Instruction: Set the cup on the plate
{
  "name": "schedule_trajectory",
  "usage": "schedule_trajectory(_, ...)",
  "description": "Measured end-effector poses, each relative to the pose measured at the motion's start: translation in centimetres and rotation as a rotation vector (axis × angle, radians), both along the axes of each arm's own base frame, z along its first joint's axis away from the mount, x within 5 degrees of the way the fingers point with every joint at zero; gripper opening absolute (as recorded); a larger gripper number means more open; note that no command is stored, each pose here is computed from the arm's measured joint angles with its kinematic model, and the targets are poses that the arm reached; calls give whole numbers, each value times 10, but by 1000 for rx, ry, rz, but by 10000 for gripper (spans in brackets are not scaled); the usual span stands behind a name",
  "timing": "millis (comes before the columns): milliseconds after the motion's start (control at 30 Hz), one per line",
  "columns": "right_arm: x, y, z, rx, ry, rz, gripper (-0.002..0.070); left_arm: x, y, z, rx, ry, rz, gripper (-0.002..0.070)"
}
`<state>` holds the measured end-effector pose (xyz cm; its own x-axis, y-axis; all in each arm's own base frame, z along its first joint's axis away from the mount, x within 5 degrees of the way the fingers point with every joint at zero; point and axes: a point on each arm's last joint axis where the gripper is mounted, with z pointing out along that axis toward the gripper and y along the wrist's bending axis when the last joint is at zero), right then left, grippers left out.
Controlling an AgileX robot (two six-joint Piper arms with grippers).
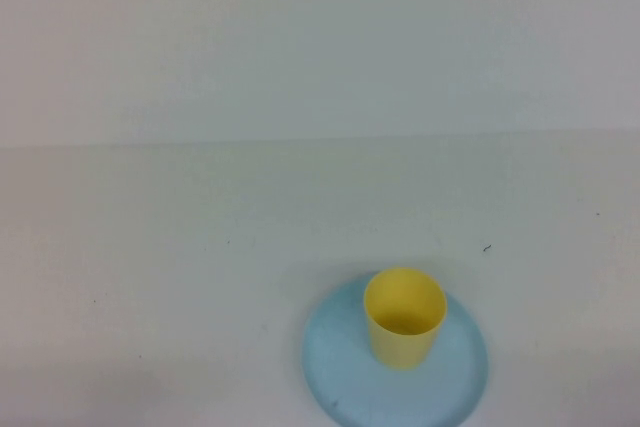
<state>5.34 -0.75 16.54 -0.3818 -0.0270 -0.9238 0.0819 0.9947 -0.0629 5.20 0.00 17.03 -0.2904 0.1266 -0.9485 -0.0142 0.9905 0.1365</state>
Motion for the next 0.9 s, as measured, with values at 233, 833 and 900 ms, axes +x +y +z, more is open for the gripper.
schedule_trajectory(233, 0, 0, 0, 0, 0, 0, 15, 0, -2, 0, 0, 0, -39, 1)
schedule_trajectory(833, -2, 0, 3, -3, -50, 0, 15, 0, -6, 0, 0, -2, -120, 1)
schedule_trajectory(900, -2, 0, 3, -3, -50, 0, 15, 0, -6, 0, 0, -2, -120, 1)
